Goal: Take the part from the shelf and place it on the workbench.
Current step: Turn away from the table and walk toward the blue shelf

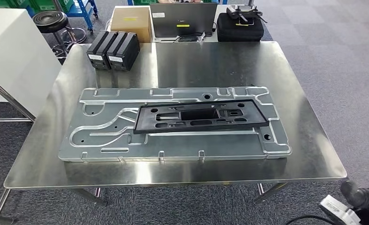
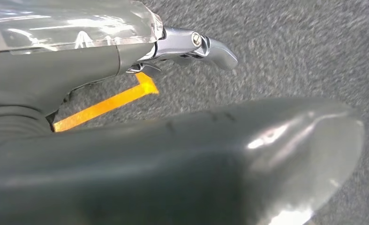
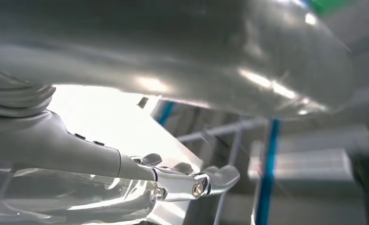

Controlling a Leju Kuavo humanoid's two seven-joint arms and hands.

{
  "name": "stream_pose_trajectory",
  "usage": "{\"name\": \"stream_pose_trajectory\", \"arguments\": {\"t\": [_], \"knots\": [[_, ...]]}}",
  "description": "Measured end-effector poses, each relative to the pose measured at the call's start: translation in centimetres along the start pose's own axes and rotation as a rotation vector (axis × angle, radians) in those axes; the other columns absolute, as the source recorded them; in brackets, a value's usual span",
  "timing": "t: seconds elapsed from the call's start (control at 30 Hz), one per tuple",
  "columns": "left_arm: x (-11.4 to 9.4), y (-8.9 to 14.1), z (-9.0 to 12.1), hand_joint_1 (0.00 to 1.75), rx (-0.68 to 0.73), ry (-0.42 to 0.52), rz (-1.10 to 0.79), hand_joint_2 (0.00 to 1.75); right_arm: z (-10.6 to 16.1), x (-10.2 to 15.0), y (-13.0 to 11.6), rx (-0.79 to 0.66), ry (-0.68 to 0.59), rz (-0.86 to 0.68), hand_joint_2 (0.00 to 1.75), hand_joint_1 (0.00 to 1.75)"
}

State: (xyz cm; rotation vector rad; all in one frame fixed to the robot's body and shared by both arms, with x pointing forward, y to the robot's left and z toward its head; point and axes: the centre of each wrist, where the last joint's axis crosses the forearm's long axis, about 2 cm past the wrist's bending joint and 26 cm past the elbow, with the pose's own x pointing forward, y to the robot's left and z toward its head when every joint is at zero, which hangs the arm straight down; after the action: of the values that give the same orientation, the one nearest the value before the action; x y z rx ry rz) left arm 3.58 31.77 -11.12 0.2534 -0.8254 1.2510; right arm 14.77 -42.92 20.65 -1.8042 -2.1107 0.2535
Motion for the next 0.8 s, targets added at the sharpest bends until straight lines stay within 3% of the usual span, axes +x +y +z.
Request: {"name": "stream_pose_trajectory", "arguments": {"t": [0.23, 0.57, 0.8], "knots": [[0.0, 0.3, 0.1, 0.0, 0.005, 0.003, 0.004, 0.0, 5.1, -3.4, -2.9, 0.232, 0.181, 0.148, 0.0, 0.0], [0.0, -0.1, 0.0, 0.0, 0.009, 0.016, 0.018, 0.0, 10.9, -6.2, -4.6, 0.542, 0.41, 0.244, 0.0, 0.0], [-0.3, 0.0, 0.2, 0.0, 0.013, 0.03, 0.02, 0.0, 20.1, -6.7, -3.8, 0.808, 0.749, 0.271, 0.0, 0.0]]}}
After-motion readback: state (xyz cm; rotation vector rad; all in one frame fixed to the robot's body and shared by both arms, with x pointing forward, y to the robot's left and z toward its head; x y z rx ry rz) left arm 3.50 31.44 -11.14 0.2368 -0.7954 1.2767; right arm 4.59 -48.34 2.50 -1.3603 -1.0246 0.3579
